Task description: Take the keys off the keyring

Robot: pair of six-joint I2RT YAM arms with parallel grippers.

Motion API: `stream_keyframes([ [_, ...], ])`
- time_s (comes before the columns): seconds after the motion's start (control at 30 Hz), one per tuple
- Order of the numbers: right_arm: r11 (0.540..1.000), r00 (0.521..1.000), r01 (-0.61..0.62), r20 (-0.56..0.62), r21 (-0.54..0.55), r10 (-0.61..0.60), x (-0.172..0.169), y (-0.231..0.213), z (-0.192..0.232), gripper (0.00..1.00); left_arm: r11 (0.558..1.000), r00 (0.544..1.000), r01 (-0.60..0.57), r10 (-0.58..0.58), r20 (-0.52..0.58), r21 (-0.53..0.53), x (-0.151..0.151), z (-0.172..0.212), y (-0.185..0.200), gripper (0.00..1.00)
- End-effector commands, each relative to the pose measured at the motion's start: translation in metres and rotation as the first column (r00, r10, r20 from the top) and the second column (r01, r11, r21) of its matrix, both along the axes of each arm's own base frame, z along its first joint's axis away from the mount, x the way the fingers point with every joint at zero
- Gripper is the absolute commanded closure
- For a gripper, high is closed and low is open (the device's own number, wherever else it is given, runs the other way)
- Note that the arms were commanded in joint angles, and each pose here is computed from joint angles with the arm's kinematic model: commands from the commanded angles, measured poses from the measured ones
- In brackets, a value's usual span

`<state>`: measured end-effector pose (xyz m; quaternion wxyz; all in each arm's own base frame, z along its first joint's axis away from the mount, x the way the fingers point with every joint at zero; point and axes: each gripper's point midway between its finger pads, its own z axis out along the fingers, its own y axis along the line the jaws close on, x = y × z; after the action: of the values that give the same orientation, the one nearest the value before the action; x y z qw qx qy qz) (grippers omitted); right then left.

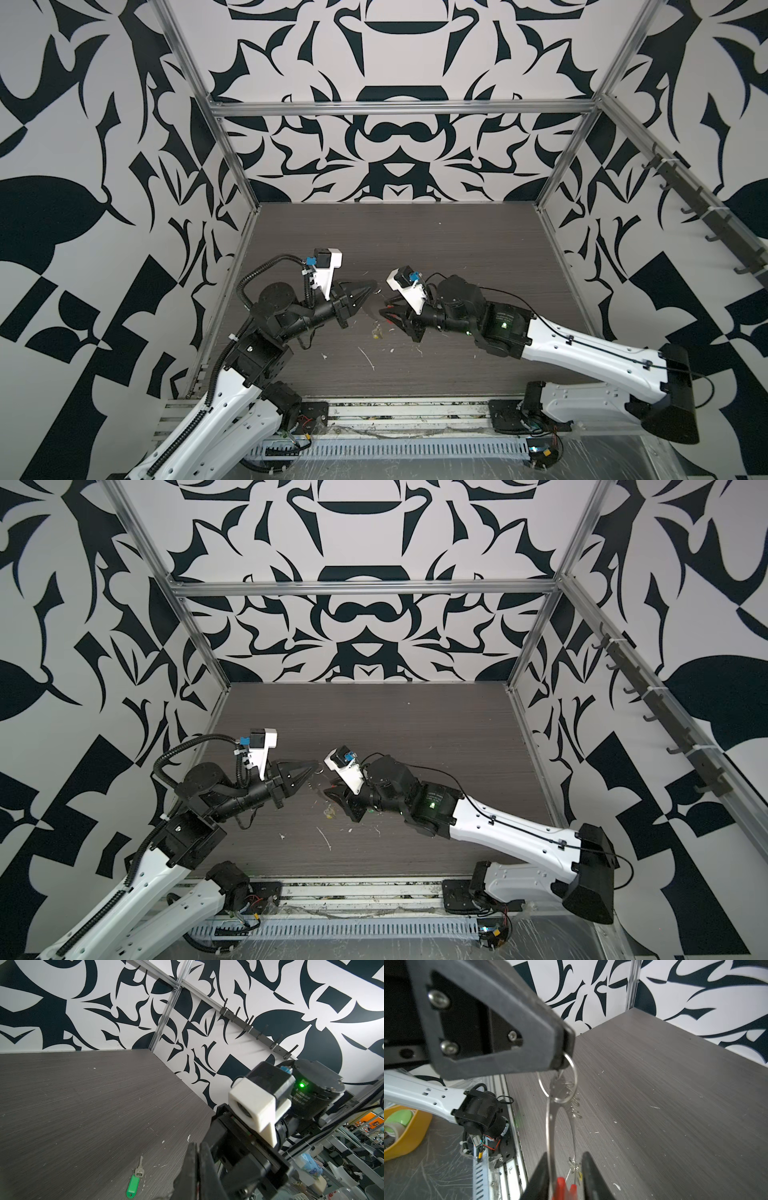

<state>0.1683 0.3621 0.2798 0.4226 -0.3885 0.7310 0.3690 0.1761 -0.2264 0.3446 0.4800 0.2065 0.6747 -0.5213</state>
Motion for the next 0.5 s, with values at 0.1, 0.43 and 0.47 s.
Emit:
stream_keyframes([
  [0.1,0.997,0.999,0.037,0.025,0.072,-0.039,0.015,-0.014,0.033,1.0,0.999,0.999,0.028,-0.026,0.047,-0.038,-0.011,0.027,0.003,0.96],
  [0.43,0.971,0.976,-0.122,-0.151,0.207,0.155,0.025,-0.055,0.061,1.0,0.995,0.993,0.082,-0.087,0.079,0.064,-0.03,0.01,0.006,0.28],
  [0.47,0.965,0.971,-0.144,-0.158,0.218,0.18,0.023,-0.057,0.064,1.0,0.993,0.993,0.089,-0.094,0.066,0.071,-0.029,0.007,0.004,0.28],
])
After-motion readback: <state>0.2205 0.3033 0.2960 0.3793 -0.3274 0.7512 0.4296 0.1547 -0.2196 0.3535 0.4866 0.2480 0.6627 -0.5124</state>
